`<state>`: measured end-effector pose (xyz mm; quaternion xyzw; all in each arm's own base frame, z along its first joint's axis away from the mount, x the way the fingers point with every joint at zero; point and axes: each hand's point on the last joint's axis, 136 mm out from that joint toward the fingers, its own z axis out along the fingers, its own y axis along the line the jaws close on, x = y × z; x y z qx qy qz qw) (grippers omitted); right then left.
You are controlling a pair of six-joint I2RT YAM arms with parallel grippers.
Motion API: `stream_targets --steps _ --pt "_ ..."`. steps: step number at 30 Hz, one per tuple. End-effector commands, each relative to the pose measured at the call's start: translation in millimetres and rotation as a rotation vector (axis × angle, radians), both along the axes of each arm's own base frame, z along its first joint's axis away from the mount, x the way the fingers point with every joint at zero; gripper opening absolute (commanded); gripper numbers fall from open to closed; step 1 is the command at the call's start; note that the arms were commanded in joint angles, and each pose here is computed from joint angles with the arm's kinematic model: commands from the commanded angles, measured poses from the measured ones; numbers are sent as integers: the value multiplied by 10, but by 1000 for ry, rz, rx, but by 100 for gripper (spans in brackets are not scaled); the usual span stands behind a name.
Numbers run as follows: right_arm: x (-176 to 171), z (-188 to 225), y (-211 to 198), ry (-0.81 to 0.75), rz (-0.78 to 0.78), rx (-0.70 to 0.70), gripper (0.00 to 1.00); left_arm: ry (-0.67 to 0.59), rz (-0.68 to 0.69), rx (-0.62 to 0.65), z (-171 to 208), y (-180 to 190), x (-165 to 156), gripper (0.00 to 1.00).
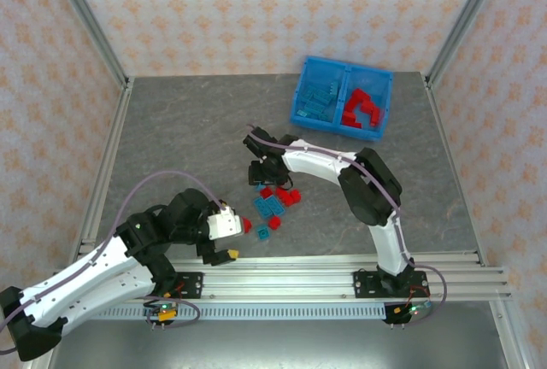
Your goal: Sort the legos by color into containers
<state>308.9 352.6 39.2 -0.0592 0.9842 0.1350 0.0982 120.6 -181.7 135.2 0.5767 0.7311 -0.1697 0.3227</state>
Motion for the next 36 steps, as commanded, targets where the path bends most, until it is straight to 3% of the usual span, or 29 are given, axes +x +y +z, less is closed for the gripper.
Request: stream_targets --steps 1,7,15,20,23,30,36 --pt "109 -57 63 -32 -17 -5 49 -66 -8 -70 87 -102 79 100" --pt "205 119 37 -106 -23 -3 27 -132 29 -57 119 -23 154 100" --pt "354 1223 -288 -400 -82 39 26 -235 47 -181 393 -23 164 99" --pt "610 1931 -852 -663 -160 -100 26 -291 73 -207 457 -8 233 100" --pt "861 2162 -1148 -739 -203 -194 26 -313 94 -185 458 23 294 100" --pt "1816 2142 -1683 -759 -320 -419 26 -308 144 -188 429 110 295 100" --pt "2476 1634 -2082 -654 -403 -614 26 -358 143 -170 405 153 324 100"
